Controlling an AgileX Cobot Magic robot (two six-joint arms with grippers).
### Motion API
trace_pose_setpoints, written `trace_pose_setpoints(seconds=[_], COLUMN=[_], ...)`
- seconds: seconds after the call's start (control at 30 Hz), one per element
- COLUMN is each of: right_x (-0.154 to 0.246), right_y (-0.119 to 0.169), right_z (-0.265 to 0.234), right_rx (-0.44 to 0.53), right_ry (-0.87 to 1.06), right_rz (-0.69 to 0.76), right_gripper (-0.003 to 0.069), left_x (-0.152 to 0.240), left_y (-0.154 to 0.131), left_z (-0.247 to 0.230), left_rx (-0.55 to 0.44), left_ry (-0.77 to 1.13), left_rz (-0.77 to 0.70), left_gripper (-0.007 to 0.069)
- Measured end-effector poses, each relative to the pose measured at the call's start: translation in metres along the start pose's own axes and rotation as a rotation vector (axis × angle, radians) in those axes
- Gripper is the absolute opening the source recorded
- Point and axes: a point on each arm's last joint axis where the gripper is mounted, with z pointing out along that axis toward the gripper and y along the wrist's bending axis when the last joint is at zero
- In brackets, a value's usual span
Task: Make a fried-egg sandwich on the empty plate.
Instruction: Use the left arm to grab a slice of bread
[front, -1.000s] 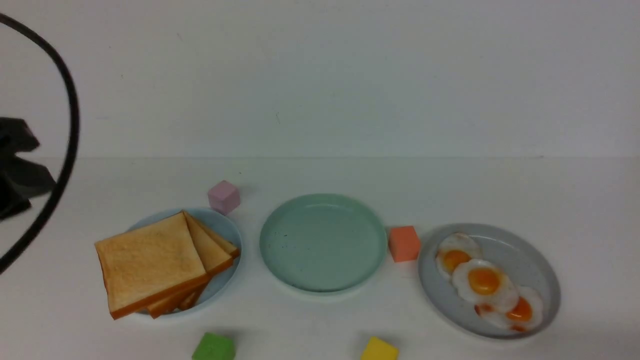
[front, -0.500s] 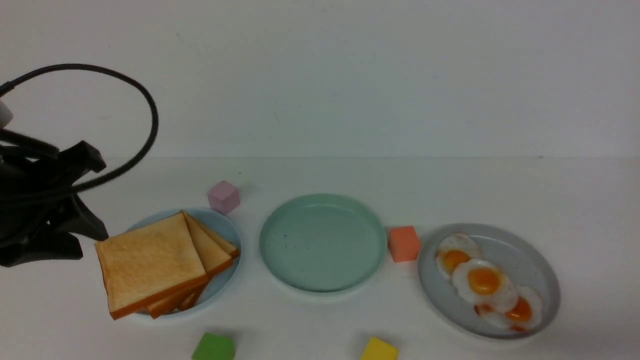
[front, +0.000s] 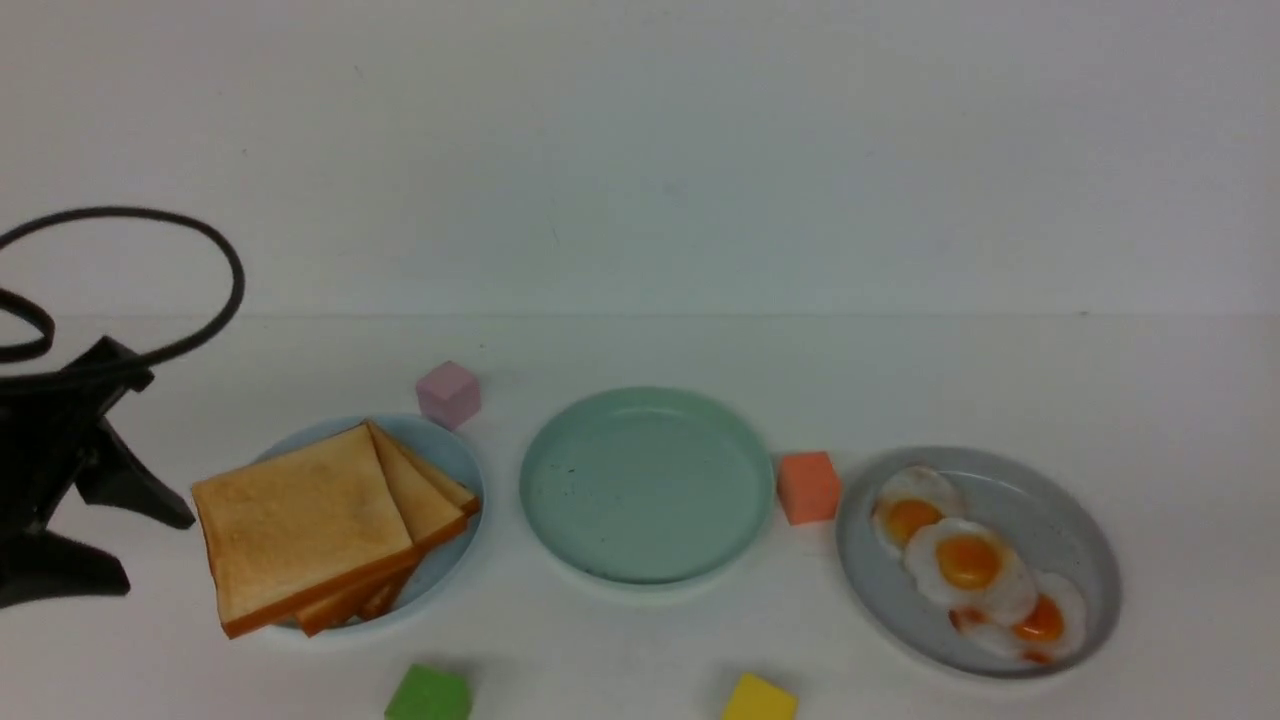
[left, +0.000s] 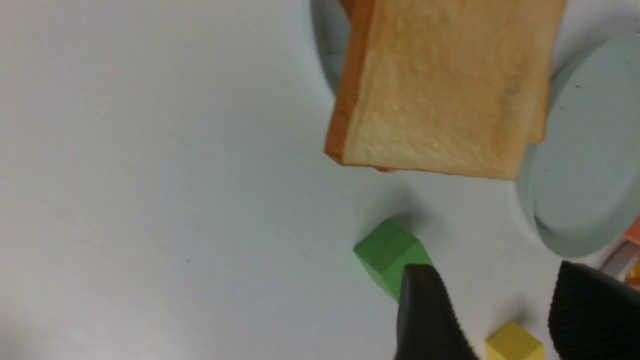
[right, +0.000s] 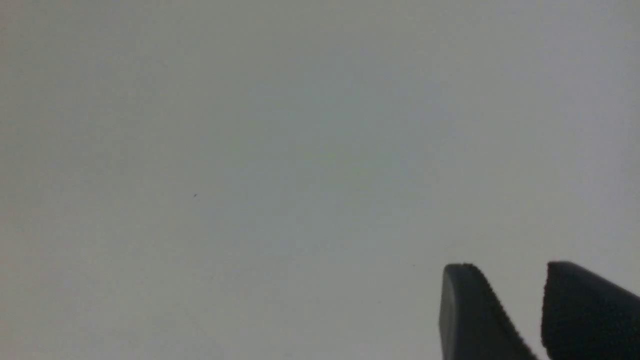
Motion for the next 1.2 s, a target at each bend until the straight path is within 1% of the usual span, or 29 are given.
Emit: trace_pose_setpoints(seconds=[0.03,0.07,0.1,0.13,0.2,0.23,0.33,0.37,0.43,0.53,0.63,0.77,0.9,1.0,1.1,1.13,1.2], right_x=[-0.022,-0.027,-0.036,-0.040,-0.041,-0.039,-0.034,-0.034,-0.030,-0.027,-0.026,-0.025,-0.025,-0.025,-0.025,-0.025,-0.025], right_y=[0.012,0.014,0.020,0.022,0.025,0.025,0.025,0.025,0.026,0.026,0.027,0.028,0.029,0.029,0.029,0.029,0.029], right_z=[0.007,0.006,0.017,0.017,0.029,0.032,0.033,0.032,0.032,0.031,0.030,0.030,0.030,0.030,0.030,0.030,0.030], right_rx=[0.010,0.005,0.028,0.026,0.026,0.018,-0.016,-0.021,-0.043,-0.060,-0.068,-0.076,-0.081,-0.081,-0.081,-0.081,-0.081], right_ry=[0.099,0.087,0.213,0.217,0.323,0.340,0.361,0.364,0.394,0.427,0.440,0.446,0.448,0.448,0.448,0.448,0.448], right_rz=[-0.005,-0.005,-0.008,-0.008,-0.007,-0.005,-0.002,-0.001,0.001,0.008,0.012,0.032,0.045,0.046,0.046,0.046,0.045], right_gripper=[0.0242,0.0242,0.0242,0.0242,0.0242,0.0242,0.0242,0.0242,0.0242,0.0242,0.0242,0.0242,0.0242,0.0242,0.0242,0.0242,0.0242], left_x=[0.000,-0.001,0.000,-0.001,0.000,0.000,0.000,0.000,-0.003,-0.007,-0.009,-0.011,-0.014,-0.016,-0.017,-0.017,-0.018], left_y=[0.006,0.006,0.011,0.011,0.020,0.023,0.030,0.030,0.028,0.026,0.028,0.032,0.035,0.036,0.038,0.037,0.037], left_z=[0.007,0.007,0.013,0.013,0.026,0.031,0.050,0.053,0.062,0.070,0.077,0.084,0.089,0.097,0.103,0.103,0.105], left_rx=[-0.007,-0.006,-0.009,-0.007,-0.009,-0.009,0.014,0.016,0.060,0.095,0.089,0.055,0.042,0.041,0.047,0.049,0.059], left_ry=[-0.030,-0.036,-0.059,-0.068,-0.088,-0.087,-0.082,-0.078,-0.076,-0.077,-0.071,-0.060,-0.065,-0.059,-0.044,-0.046,-0.050], left_rz=[-0.008,-0.008,-0.018,-0.019,-0.050,-0.060,-0.069,-0.055,-0.008,0.048,0.074,0.096,0.085,0.046,0.035,0.037,0.052], left_gripper=[0.0423,0.0427,0.0458,0.0458,0.0474,0.0475,0.0479,0.0479,0.0479,0.0479,0.0479,0.0479,0.0479,0.0456,0.0385,0.0378,0.0279])
